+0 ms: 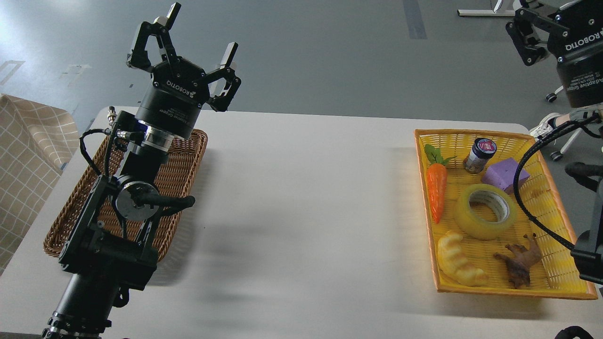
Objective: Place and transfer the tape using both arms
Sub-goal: 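Raise the right gripper up and away from the yellow tray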
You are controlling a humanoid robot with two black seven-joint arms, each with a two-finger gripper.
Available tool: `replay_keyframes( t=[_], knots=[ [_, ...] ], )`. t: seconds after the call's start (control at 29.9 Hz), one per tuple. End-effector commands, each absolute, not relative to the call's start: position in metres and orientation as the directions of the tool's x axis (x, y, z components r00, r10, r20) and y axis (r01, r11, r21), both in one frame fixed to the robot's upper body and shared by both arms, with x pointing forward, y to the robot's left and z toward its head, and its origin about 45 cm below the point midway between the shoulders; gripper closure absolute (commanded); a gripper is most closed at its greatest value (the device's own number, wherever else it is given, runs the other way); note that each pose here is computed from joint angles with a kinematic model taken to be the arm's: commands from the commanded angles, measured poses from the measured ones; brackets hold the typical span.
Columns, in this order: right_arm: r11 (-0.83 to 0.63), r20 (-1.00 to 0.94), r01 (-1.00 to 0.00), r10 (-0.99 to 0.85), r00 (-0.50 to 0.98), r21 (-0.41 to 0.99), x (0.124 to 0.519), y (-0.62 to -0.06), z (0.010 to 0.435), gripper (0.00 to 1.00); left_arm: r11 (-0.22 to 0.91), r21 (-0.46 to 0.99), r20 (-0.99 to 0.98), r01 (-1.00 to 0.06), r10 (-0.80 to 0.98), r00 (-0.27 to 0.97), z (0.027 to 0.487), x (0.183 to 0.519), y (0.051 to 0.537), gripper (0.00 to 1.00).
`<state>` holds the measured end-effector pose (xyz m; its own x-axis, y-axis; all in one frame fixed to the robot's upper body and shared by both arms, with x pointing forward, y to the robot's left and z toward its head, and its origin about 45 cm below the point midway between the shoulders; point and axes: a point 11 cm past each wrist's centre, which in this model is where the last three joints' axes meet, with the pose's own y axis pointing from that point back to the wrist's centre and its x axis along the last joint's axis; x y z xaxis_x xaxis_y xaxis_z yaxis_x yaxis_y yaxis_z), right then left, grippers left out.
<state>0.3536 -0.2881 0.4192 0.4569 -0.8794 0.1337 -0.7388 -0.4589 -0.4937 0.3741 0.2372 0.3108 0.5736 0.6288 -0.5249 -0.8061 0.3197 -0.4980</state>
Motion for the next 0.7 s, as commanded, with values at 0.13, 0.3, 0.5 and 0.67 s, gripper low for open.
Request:
replay_keyframes(
  t=[0.13,0.3,0.5,0.67],
  knots=[
    [-0.468,0.508,-0.842,-0.811,0.29,-0.268,0.358,-0.314,0.407,0.0,0.324,-0.503,-0.514,-0.802,0.633,0.578,0.314,0.374,0.239,0.01],
    [-0.431,0.669,-0.886,-0.711,0.217,-0.171,0.361,-0.326,0.403,0.0,0.322,-0.501,-0.517,-0.803,0.634,0.576,0.313,0.374,0.239,0.01],
    [-0.387,0.855,-0.921,-0.49,0.17,-0.038,0.364,-0.333,0.398,0.0,0.323,-0.502,-0.516,-0.802,0.633,0.578,0.314,0.374,0.239,0.01],
    [-0.308,0.952,-0.949,-0.268,0.148,0.061,0.366,-0.347,0.39,0.0,0.323,-0.501,-0.514,-0.803,0.635,0.576,0.314,0.374,0.24,0.01]
  ],
)
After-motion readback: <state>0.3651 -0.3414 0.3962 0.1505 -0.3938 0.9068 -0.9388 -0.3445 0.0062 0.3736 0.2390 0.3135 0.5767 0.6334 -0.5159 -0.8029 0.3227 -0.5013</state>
